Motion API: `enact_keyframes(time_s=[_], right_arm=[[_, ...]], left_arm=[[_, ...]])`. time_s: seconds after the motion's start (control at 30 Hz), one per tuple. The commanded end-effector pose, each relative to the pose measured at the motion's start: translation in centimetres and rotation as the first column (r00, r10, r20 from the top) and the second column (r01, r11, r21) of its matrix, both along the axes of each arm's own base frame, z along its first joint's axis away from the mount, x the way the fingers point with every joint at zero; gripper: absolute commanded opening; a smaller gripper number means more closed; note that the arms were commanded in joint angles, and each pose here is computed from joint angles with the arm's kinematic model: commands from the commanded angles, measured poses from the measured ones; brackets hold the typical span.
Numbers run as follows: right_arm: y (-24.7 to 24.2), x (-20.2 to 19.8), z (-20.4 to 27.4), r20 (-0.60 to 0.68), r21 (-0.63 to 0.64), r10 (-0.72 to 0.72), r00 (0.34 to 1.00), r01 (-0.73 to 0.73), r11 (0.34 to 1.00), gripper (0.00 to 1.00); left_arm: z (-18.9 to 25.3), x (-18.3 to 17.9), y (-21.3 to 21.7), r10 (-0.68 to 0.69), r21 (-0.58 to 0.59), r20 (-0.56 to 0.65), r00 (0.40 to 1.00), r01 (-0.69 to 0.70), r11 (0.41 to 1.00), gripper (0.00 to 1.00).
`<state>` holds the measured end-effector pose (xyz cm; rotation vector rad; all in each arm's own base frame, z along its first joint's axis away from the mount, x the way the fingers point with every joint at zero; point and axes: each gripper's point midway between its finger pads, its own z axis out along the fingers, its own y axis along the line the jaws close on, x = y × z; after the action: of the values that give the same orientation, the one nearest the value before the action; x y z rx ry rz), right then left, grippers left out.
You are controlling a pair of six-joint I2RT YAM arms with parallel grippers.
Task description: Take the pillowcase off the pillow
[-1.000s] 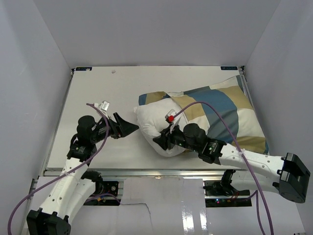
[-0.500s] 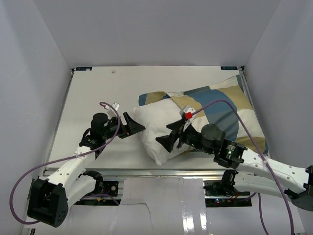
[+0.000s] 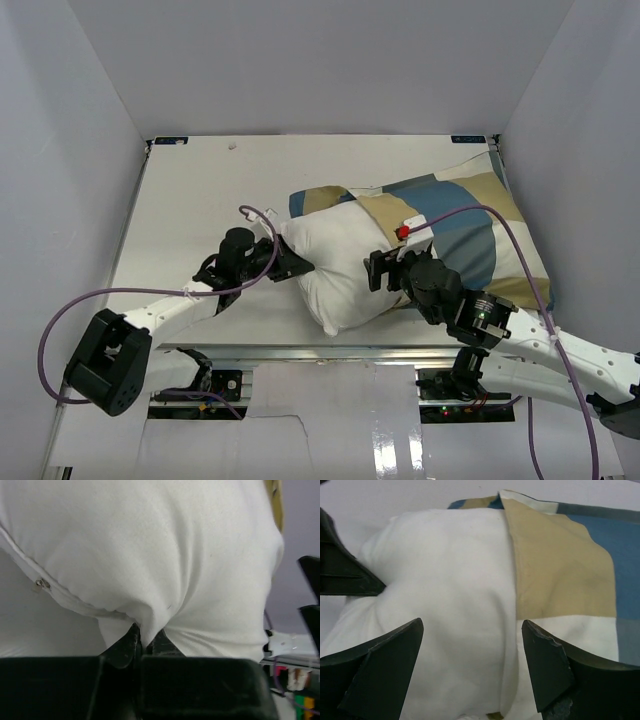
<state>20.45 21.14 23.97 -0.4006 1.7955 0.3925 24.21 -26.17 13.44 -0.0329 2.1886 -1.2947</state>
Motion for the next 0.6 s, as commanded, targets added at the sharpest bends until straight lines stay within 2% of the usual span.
enact_keyframes(time_s=[0.0,0.07,0.1,0.13,0.2,0.27,0.43,0.5,0.57], right_arm=[[-4.4,1.5,0.3,0.042,0.002,-0.219,0.975,0.219,0.976,0.84],[-5.2,1.8,-0.1,0.045,0.003,-0.250,0.967,0.250,0.968,0.82],[-5.7,1.9,-0.1,0.047,0.004,-0.266,0.963,0.266,0.964,0.82],[-6.1,2.0,-0.4,0.044,0.001,-0.279,0.959,0.279,0.960,0.81],[-6.8,2.1,-0.9,0.031,0.006,-0.301,0.953,0.301,0.954,0.79],[-6.5,2.1,-1.8,0.000,0.018,-0.278,0.961,0.278,0.960,0.77],[-6.9,3.1,-4.2,-0.080,-0.011,-0.285,0.955,0.285,0.959,0.73],[-7.2,3.7,-4.8,-0.109,-0.014,-0.291,0.951,0.291,0.957,0.64],[-7.6,4.1,-5.0,-0.116,-0.005,-0.302,0.946,0.304,0.953,0.48]], left_arm=[[4.4,1.4,-0.9,-0.003,-0.047,0.128,0.992,0.009,0.999,0.02],[4.9,1.6,-0.3,0.026,-0.024,0.137,0.990,-0.023,0.999,0.00],[6.5,1.8,0.0,0.047,-0.030,0.172,0.984,-0.042,0.999,0.00],[6.2,1.7,0.6,0.059,0.010,0.162,0.985,-0.061,0.998,0.00],[8.4,2.8,1.8,0.134,0.029,0.216,0.967,-0.144,0.989,0.00],[9.1,2.9,2.6,0.161,0.071,0.221,0.962,-0.181,0.981,0.00],[13.8,3.8,3.5,0.199,0.090,0.284,0.938,-0.233,0.968,0.00],[14.3,4.3,4.3,0.225,0.127,0.297,0.928,-0.272,0.954,0.00],[15.5,4.9,4.6,0.241,0.141,0.318,0.917,-0.297,0.944,0.00]])
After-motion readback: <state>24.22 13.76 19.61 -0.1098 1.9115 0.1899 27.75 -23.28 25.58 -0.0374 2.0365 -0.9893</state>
